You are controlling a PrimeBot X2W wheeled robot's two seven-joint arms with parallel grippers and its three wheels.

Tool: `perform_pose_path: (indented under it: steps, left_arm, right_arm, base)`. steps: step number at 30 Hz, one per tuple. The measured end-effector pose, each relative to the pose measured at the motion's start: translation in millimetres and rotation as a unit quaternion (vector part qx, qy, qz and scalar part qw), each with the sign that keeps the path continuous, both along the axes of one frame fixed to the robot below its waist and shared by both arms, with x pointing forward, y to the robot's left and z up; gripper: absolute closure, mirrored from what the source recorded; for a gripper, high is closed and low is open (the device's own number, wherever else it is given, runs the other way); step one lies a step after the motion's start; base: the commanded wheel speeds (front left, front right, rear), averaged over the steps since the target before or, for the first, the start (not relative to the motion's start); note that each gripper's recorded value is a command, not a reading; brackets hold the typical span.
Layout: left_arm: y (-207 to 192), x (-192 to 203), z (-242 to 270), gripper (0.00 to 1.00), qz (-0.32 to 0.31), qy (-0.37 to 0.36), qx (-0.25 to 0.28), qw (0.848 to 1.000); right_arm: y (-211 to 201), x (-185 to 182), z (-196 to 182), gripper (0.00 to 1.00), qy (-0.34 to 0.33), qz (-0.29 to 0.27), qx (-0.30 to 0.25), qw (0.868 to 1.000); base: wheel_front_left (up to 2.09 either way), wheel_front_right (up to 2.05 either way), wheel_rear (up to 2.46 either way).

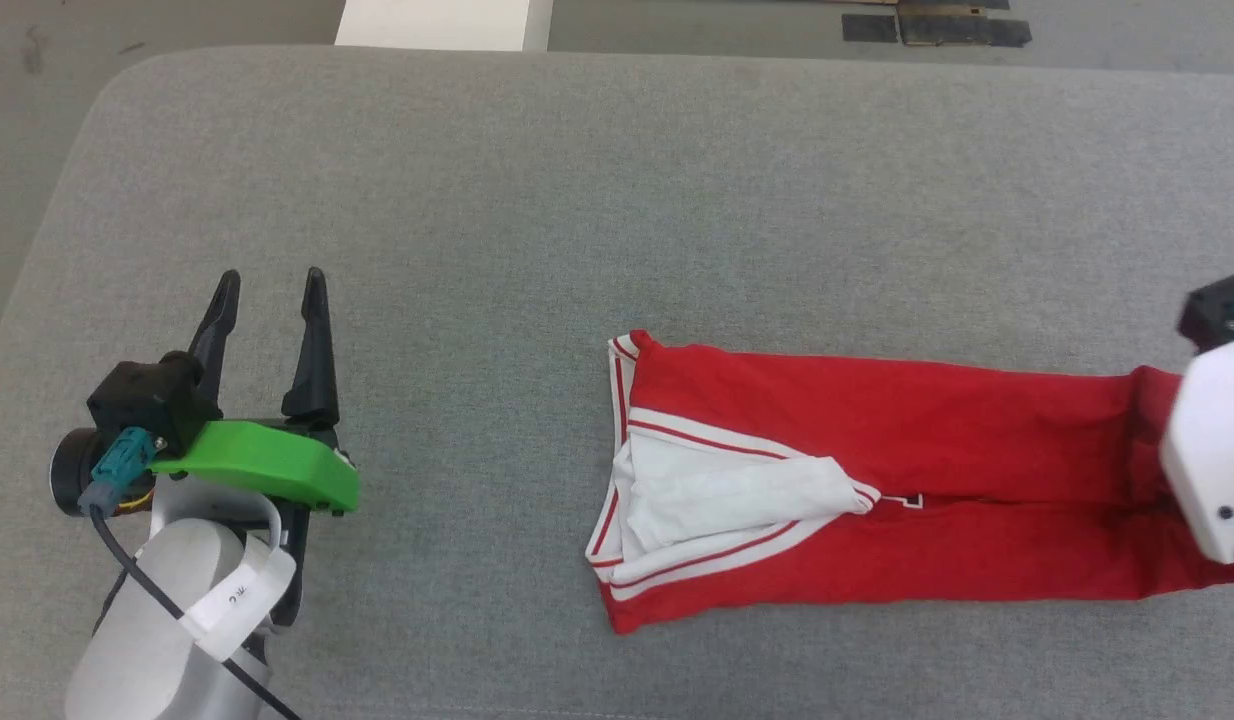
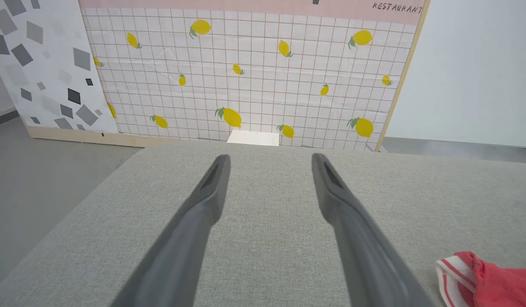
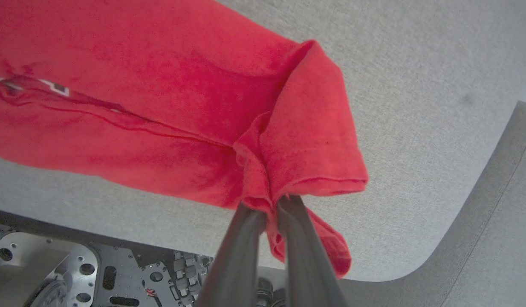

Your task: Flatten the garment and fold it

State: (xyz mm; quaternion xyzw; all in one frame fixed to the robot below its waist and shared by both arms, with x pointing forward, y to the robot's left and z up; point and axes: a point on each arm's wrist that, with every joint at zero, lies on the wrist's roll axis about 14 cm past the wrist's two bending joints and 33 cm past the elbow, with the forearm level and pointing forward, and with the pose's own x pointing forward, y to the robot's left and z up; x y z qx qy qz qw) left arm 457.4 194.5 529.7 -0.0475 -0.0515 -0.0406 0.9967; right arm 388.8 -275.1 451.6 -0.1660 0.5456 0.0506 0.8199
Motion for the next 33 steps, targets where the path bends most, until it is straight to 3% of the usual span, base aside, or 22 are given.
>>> perform_pose_path:
  steps: [9,17,25,33]
  left_arm:
    - [-2.5,-4.3,8.6,0.00,-0.004,-0.007,-0.010,1.000]
    - [5.9,-12.8,8.8,0.00,0.007,-0.005,-0.011,1.000]
    - [15.2,-17.0,3.1,0.00,0.020,0.004,-0.009,1.000]
    - [19.6,-17.5,-6.8,0.00,0.027,0.017,-0.010,0.999]
  right_arm:
    - [97.2,-10.6,2.3,1.00,-0.008,0.120,0.084,0.989]
    - [182.8,2.0,3.5,1.00,-0.039,0.198,0.165,0.965]
    - [248.0,12.6,-6.8,1.00,-0.049,0.236,0.219,0.945]
    - [267.1,18.6,-42.6,1.00,-0.045,0.231,0.221,0.947]
  base:
    - [0.00,0.00,0.00]
    - [0.00,0.00,0.00]
    - [0.00,0.00,0.00]
    - [0.00,0.00,0.00]
